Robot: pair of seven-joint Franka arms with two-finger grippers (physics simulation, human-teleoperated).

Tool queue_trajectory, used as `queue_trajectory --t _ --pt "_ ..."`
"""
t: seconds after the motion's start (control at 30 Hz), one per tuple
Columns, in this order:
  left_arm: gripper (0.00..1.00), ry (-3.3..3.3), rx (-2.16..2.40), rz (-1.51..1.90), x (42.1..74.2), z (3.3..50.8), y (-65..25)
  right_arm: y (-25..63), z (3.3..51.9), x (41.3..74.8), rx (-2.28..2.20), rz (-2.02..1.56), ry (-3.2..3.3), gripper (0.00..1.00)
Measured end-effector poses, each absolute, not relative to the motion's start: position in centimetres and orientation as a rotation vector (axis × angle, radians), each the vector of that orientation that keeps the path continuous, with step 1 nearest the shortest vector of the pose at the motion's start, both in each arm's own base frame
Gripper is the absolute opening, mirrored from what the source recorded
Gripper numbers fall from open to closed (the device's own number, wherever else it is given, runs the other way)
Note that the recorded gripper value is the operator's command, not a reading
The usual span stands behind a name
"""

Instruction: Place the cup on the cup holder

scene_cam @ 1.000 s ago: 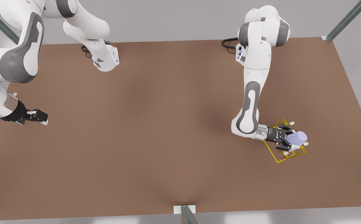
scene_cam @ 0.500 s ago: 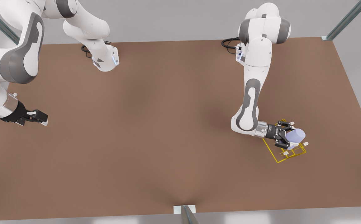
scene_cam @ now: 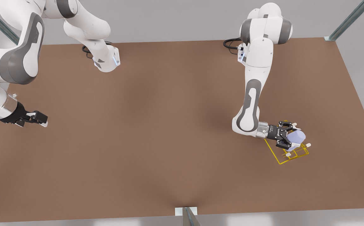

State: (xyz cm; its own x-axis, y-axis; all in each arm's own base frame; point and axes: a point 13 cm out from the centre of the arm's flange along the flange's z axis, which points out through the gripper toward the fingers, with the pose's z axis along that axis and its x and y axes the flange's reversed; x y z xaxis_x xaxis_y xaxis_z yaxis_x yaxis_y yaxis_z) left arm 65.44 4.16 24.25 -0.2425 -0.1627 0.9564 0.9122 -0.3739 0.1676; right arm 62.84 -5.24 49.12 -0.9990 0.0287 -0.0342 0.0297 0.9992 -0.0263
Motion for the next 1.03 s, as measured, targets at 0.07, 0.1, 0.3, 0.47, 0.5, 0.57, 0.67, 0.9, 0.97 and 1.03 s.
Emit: queue_trajectory --t 0.07,0.1,0.3,0.47,0.5,0.57,0.67,0.9,0.97,1.03 --pt "1.00 -1.006 -1.196 -1.730 65.4 24.4 4.0 -5.2 49.1 62.8 0.045 -0.041 3.108 1.00" --pt "1.00 -1.009 -1.196 -1.734 65.5 24.6 3.8 -5.3 49.0 62.8 0.046 -0.042 3.108 1.00" --pt "1.00 -1.177 -1.208 -1.819 67.0 30.5 -1.5 -5.3 49.0 62.8 0.048 -0.041 3.109 1.00" --pt "1.00 -2.261 -1.053 -1.342 69.2 36.4 -5.2 -5.3 49.0 62.8 0.048 -0.041 3.109 1.00" --pt "1.00 -2.469 -0.999 -1.133 68.7 36.0 -6.1 -5.3 49.0 62.8 0.048 -0.041 3.109 1.00" --pt "1.00 -2.786 -0.889 -0.745 67.9 36.8 -9.8 -5.3 48.7 62.9 0.048 -0.041 3.114 1.00" --pt "1.00 -3.060 -0.749 -0.314 66.8 42.9 -13.1 -5.3 48.5 63.0 0.048 -0.041 3.116 1.00" --pt "1.00 -3.139 -0.705 -0.067 59.9 50.5 -15.3 -5.4 48.6 63.0 0.048 -0.042 3.115 1.00" --pt "1.00 -3.136 -0.690 -0.067 58.9 50.7 -15.7 -5.4 48.6 63.0 0.048 -0.043 3.115 1.00" --pt "1.00 -3.136 -0.664 -0.068 58.6 50.6 -15.8 -5.3 48.6 63.0 0.046 -0.043 3.115 1.00"
